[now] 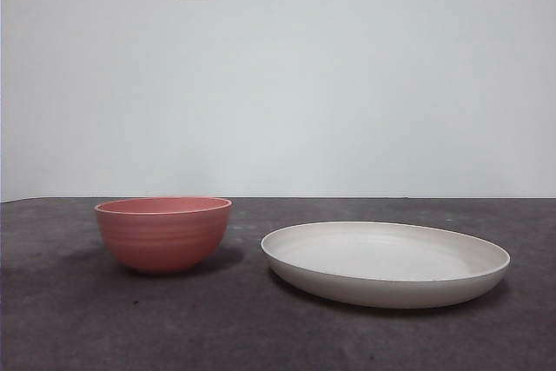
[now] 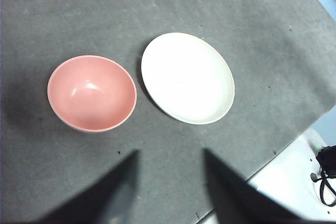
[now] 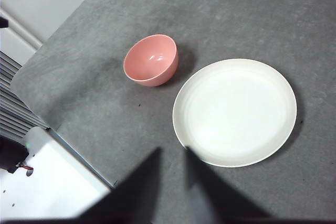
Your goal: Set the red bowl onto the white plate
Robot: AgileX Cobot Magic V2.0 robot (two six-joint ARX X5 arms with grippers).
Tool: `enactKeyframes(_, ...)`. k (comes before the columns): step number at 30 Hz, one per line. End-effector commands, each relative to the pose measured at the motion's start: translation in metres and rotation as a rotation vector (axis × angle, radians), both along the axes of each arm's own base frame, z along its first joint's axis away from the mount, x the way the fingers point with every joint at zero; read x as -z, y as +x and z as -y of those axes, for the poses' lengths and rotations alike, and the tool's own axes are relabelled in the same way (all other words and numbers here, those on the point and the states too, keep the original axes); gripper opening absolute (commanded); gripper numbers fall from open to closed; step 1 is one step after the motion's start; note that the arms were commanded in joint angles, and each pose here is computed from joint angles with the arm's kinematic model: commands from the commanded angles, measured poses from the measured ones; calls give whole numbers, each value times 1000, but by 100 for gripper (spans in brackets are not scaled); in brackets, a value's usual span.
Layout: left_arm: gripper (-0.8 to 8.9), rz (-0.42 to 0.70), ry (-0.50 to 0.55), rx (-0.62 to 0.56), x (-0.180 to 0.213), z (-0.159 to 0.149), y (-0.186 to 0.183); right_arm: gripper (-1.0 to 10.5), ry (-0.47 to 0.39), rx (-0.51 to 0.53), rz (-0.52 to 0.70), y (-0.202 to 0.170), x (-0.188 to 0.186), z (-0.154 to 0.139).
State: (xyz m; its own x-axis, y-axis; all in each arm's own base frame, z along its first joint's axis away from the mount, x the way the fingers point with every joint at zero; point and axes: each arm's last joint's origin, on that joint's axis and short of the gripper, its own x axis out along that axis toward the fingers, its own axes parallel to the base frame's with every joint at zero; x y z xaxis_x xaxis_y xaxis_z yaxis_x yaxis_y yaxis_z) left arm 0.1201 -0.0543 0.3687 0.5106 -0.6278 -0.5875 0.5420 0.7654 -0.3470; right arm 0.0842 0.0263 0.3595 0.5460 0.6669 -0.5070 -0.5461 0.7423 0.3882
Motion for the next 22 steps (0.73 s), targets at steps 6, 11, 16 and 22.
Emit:
enactKeyframes(6, 605, 15, 2, 14, -4, 3, 6, 558, -4, -8, 32, 0, -6, 0)
enactKeyframes(11, 608, 5, 13, 20, -2, 4, 11, 558, -4, -8, 32, 0, -6, 0)
enactKeyframes(16, 593, 0, 35, 31, 3, 8, 23, 557, -4, -9, 32, 0, -6, 0)
enactKeyframes(22, 593, -22, 118, -46, 14, 15, 51, 557, -4, -8, 32, 0, -6, 0)
